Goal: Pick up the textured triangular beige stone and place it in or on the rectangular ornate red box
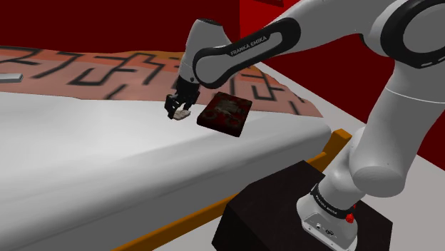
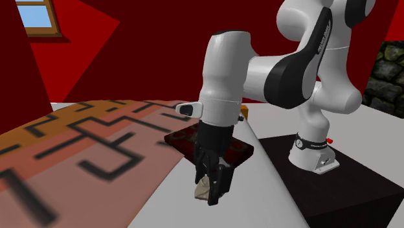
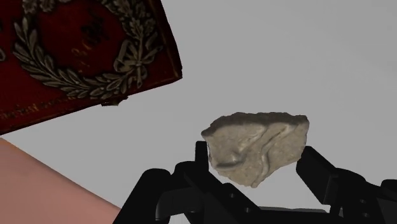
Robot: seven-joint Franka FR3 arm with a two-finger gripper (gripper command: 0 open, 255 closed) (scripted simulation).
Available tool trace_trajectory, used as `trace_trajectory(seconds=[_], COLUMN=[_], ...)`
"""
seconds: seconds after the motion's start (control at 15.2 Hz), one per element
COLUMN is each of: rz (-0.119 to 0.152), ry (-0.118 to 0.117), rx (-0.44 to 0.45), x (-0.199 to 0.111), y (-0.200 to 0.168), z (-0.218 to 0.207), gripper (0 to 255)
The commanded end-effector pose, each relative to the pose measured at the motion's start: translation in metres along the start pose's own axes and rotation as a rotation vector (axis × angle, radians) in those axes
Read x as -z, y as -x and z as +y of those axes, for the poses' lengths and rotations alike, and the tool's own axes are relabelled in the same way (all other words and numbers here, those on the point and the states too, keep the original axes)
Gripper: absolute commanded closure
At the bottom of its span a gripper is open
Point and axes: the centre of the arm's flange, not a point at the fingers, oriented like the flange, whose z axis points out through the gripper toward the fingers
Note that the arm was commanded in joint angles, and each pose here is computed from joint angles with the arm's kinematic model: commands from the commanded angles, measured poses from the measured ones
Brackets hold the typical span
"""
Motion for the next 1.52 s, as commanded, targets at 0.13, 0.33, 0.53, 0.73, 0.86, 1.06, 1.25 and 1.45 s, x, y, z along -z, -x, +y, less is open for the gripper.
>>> trace_trajectory(seconds=[0.13, 0.33, 0.53, 0.73, 0.86, 1.06, 1.25, 1.45], rz=[0.000, 0.000, 0.000, 0.000, 0.000, 0.000, 0.000, 0.000], ry=[0.000, 0.000, 0.000, 0.000, 0.000, 0.000, 0.000, 0.000], rx=[0.000, 0.000, 0.000, 0.000, 0.000, 0.000, 0.000, 0.000], x=[0.021, 0.036, 0.052, 0.067, 0.078, 0.087, 0.096, 0.104], y=[-0.003, -0.007, -0.010, -0.013, -0.015, -0.012, 0.003, 0.017], z=[-0.002, -0.004, -0.006, -0.008, -0.009, 0.002, 0.038, 0.074], gripper=[255, 255, 255, 255, 255, 255, 255, 255])
